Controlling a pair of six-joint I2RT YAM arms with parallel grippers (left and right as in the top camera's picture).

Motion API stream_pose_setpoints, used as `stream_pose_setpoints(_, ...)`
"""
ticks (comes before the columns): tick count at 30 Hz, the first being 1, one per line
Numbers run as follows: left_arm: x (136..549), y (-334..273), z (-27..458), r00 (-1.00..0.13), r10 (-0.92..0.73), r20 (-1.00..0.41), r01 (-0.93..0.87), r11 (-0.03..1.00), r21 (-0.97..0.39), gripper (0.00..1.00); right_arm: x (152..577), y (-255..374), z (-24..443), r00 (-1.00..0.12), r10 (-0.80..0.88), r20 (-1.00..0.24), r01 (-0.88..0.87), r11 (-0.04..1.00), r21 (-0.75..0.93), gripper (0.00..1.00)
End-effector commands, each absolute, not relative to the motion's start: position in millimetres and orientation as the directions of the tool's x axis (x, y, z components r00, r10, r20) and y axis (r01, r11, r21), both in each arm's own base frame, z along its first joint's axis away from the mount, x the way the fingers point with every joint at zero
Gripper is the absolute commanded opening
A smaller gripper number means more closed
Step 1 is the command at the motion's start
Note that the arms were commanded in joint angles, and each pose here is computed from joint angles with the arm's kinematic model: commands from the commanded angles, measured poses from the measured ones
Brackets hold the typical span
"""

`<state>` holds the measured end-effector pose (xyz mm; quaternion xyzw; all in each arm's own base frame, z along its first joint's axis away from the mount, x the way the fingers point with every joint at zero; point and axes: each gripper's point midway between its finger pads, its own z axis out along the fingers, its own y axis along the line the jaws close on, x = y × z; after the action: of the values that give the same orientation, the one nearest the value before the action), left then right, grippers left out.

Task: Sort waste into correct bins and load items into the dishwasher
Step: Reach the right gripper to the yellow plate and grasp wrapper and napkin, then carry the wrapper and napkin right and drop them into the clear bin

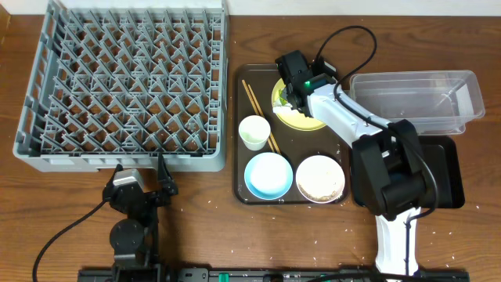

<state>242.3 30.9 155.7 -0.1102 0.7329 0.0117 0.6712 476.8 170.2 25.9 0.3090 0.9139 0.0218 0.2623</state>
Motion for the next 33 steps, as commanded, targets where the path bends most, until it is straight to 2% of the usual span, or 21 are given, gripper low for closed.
stream_pose_setpoints(1,241.4,33.0,137.8,-0.124,-0.146,-0.981,-0.193,0.974,-0.12,0.92,483.6,159.3,16.9,-0.657,0.58,-0.482,0.574,0.799,0.179,0.45)
stream_pose_setpoints(10,241.4,33.0,137.8,-0.124,-0.146,-0.981,-0.193,0.974,-0.12,0.92,479.7,162.6,-7.7,-0.685,0.576,-0.447,0.573,0.804,0.159,0.38)
stream_pose_setpoints(12,241.4,32.9,137.8,-0.124,-0.146,-0.981,-0.193,0.974,-0.12,0.92,478.2,163.1,-13.1,-0.691,0.575,-0.438,0.573,0.805,0.153,0.27)
stream_pose_setpoints(14,241.4,33.0,137.7,-0.125,-0.146,-0.981,-0.194,0.974,-0.12,0.92,479.0,162.8,-12.2,-0.691,0.576,-0.437,0.573,0.805,0.156,0.04)
stream_pose_setpoints(16,241.4,33.0,137.8,-0.124,-0.146,-0.981,-0.193,0.974,-0.12,0.92,484.1,165.1,-1.2,-0.706,0.54,-0.459,0.532,0.831,0.161,0.01)
stream_pose_setpoints(21,241.4,32.9,137.8,-0.124,-0.146,-0.981,-0.193,0.974,-0.12,0.92,494.4,166.6,75.1,-0.696,0.482,-0.531,0.436,0.873,0.22,0.01)
stream_pose_setpoints(28,241.4,32.9,137.8,-0.124,-0.146,-0.981,-0.193,0.974,-0.12,0.92,470.7,106.5,201.2,-0.571,0.574,-0.587,0.478,0.814,0.33,0.01)
stream_pose_setpoints(33,241.4,32.9,137.8,-0.124,-0.146,-0.981,-0.193,0.974,-0.12,0.92,447.0,35.1,229.4,-0.492,0.653,-0.576,0.597,0.734,0.323,0.01)
